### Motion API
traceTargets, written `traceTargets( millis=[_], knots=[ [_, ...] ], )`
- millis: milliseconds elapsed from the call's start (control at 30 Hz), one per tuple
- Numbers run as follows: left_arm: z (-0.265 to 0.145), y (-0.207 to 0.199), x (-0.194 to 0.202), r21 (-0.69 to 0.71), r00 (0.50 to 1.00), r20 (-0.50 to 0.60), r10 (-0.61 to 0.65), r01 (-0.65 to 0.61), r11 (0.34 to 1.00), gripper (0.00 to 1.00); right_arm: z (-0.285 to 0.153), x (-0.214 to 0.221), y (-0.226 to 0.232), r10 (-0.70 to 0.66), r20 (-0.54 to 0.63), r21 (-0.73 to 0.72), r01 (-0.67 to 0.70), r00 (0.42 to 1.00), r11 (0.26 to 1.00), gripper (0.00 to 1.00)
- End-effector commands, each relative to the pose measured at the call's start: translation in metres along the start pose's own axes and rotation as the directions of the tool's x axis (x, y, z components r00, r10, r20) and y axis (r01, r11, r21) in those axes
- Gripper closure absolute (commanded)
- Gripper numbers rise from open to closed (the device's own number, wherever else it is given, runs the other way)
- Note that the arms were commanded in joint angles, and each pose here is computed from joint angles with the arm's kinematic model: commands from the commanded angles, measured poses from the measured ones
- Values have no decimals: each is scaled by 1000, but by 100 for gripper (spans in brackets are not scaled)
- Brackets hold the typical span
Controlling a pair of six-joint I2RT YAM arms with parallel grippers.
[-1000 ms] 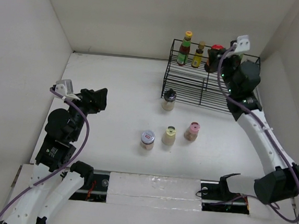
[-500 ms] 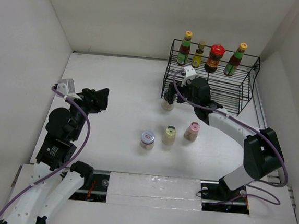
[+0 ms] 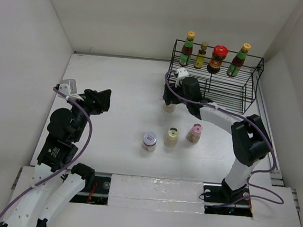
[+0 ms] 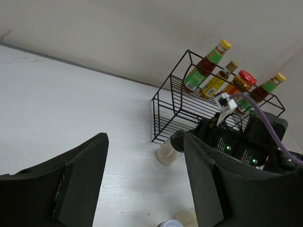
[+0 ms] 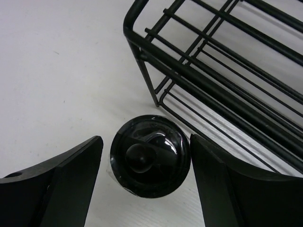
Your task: Organize the condiment bottles
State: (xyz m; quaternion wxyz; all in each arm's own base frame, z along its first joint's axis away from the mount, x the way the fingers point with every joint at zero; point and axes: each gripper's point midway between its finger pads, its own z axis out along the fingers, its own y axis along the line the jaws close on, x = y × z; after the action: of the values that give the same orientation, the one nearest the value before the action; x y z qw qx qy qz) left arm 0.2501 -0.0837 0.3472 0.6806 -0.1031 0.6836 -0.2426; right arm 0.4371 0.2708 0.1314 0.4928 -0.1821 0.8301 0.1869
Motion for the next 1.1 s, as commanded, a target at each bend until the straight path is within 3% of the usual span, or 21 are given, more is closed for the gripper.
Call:
traceTargets(
  millis=[0, 67, 367, 400, 467, 633, 667, 800, 1067],
  knots=[
    [-1, -8, -16, 32, 999, 54, 2, -4, 999, 40, 1, -20, 8, -6, 45, 29, 5, 999, 1000, 21],
    [-1, -8, -16, 32, 999, 54, 2, -4, 999, 40, 1, -19, 14, -15, 46, 38, 13, 999, 999, 27],
    [-1, -11, -14, 48, 999, 46, 2, -4, 999, 40, -2, -9, 14, -61, 1, 91, 61, 998, 994, 25],
    [-1, -11, -14, 48, 999, 46, 2, -4, 999, 40, -2, -9, 14, -61, 0, 91, 61, 998, 994, 46],
    [-1, -11, -14, 48, 999, 46, 2, -4, 999, 40, -5, -15, 17, -61, 12, 73, 60, 998, 996, 60],
    [-1, -11, -14, 48, 999, 46, 2, -4, 999, 40, -50, -80, 38, -56, 170, 13, 55, 984, 998, 59],
    [-1, -11, -14, 48, 999, 46, 2, -4, 999, 40, -72, -114, 44, -62, 255, -3, 65, 965, 998, 59],
    [-1, -12, -14, 56, 999, 41, 2, -5, 998, 40, -113, -180, 34, -71, 407, 16, 70, 911, 997, 59],
    [-4, -11, -17, 50, 998, 56, 0, -3, 999, 40, -120, -240, -9, -71, 497, 48, 54, 865, 997, 62]
  ],
)
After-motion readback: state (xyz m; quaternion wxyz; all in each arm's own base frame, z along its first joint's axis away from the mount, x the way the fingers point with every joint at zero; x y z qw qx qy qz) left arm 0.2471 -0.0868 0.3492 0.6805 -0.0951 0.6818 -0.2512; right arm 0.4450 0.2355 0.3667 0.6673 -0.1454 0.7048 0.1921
